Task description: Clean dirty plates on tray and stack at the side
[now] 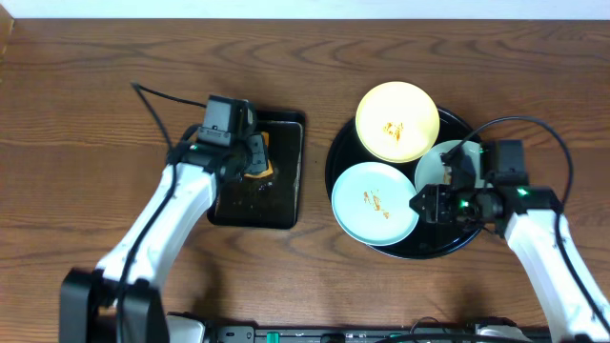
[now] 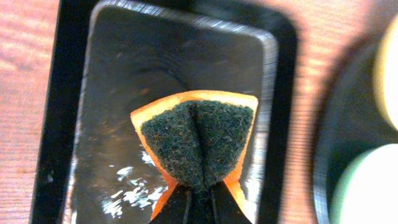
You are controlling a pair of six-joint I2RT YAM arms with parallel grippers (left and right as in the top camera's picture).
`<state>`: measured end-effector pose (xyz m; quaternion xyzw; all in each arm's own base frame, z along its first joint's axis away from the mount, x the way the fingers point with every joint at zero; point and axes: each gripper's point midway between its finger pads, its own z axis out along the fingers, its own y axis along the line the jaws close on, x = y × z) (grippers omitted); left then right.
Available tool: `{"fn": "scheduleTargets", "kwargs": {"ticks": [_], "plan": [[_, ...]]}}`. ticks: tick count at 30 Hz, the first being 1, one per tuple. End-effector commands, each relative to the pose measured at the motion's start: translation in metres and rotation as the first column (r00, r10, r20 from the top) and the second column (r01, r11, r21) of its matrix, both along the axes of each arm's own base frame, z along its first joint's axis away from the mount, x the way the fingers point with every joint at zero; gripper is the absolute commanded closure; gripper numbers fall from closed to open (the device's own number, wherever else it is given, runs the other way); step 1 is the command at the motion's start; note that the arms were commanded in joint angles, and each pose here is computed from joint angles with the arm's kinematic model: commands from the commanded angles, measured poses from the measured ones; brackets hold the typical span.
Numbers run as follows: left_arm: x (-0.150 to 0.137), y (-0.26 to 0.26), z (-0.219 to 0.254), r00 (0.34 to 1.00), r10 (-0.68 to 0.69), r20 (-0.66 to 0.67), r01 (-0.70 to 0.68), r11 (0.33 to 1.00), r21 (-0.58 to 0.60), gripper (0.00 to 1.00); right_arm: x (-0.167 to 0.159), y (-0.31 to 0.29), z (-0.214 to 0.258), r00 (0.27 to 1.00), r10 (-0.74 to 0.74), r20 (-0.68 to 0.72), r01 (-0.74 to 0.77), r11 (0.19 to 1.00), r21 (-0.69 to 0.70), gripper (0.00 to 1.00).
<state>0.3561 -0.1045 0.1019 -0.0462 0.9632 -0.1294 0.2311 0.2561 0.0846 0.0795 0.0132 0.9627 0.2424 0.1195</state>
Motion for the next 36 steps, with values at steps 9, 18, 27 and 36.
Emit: {"fn": "scheduleTargets", "kwargs": {"ticks": [9, 18, 27, 36], "plan": [[-0.011, -0.043, 0.043, 0.986, -0.149, 0.075, 0.161, 0.968, -0.192, 0.93, -0.008, 0.004, -0.046, 0.974, -0.047, -0.221, 0.042, 0.999, -0.025, 0.62], [-0.002, -0.041, 0.047, 0.981, -0.15, 0.123, 0.167, 0.974, -0.15, 0.92, -0.002, -0.003, -0.052, 0.975, -0.073, -0.21, 0.061, 0.996, -0.065, 0.62], [0.007, -0.03, 0.043, 0.983, -0.114, 0.142, 0.127, 0.989, -0.081, 0.92, -0.003, -0.002, -0.054, 0.969, -0.107, -0.224, 0.095, 0.994, -0.063, 0.6], [0.003, -0.044, -0.004, 0.988, -0.151, 0.019, 0.152, 0.986, -0.065, 0.93, 0.001, 0.001, -0.053, 0.973, -0.099, -0.208, 0.088, 0.994, -0.059, 0.62]]}}
